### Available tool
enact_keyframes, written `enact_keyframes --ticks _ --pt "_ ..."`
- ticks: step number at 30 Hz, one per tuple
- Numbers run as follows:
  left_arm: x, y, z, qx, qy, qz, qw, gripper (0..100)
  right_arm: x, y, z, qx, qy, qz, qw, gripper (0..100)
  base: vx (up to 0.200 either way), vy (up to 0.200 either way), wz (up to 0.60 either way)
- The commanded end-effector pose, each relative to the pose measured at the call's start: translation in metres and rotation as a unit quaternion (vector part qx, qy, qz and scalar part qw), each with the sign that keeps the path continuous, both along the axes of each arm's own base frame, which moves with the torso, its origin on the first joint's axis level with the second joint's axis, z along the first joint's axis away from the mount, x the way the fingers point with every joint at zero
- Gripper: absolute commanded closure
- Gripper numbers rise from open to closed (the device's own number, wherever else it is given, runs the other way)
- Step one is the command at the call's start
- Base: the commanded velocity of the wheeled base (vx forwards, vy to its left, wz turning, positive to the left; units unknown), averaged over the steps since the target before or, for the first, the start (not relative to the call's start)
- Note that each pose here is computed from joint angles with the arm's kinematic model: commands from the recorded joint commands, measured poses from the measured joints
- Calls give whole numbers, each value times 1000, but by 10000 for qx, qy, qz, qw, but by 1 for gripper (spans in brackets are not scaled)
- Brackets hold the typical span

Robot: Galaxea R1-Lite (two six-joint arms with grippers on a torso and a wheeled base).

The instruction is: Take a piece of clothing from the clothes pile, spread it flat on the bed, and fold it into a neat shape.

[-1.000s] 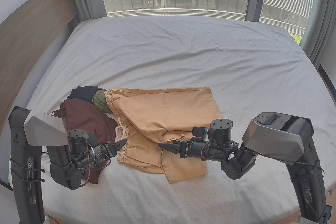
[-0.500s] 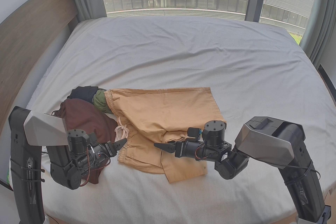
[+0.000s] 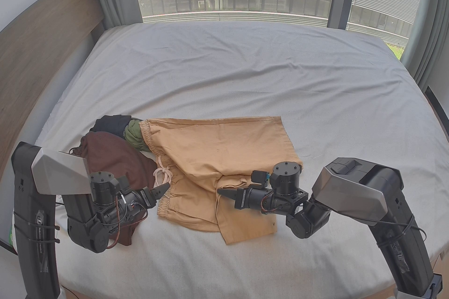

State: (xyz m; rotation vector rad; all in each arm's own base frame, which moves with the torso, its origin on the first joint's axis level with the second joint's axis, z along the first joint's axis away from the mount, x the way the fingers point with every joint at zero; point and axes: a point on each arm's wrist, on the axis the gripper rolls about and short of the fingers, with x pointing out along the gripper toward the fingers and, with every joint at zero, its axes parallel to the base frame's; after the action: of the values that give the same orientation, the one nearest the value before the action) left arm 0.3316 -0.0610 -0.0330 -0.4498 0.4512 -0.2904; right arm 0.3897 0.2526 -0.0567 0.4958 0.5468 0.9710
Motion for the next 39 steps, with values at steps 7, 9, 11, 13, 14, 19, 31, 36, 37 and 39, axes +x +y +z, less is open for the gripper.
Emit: enact_keyframes --ticks 7,9,11,13,14,19,31,36,37,39 --pt "0 -1 1 -9 -19 -5 10000 0 2 -9 -4 -17 27 -99 9999 100 0 0 0" --pt "0 -1 1 -16 -16 -2 10000 0 0 -17 -1 -24 27 -159 9999 100 0 0 0" --pt "0 -1 1 -16 -16 -2 10000 0 -3 -24 14 27 -85 -202 9998 100 0 0 0" --pt "0 -1 0 -8 -11 -5 10000 0 -6 -30 21 23 -92 -246 9997 100 0 0 0" --pt "0 -1 0 -15 -8 -2 10000 0 -7 -42 30 26 -99 -354 9993 100 0 0 0" --pt "0 -1 0 -15 -8 -10 10000 0 -8 -78 58 56 -255 -736 9969 100 0 0 0" --pt "0 -2 -1 -12 7 -25 10000 0 -7 -138 67 -4 -160 -1429 9896 100 0 0 0" --pt "-1 -2 -3 -7 37 -25 10000 0 -12 -150 59 -85 32 -1549 9879 100 0 0 0" --pt "0 -2 -3 -7 37 -25 10000 0 -12 -151 59 -88 39 -1564 9876 100 0 0 0" --pt "0 -2 -4 -5 45 -25 10000 0 -13 -156 57 -114 104 -1624 9866 100 0 0 0"
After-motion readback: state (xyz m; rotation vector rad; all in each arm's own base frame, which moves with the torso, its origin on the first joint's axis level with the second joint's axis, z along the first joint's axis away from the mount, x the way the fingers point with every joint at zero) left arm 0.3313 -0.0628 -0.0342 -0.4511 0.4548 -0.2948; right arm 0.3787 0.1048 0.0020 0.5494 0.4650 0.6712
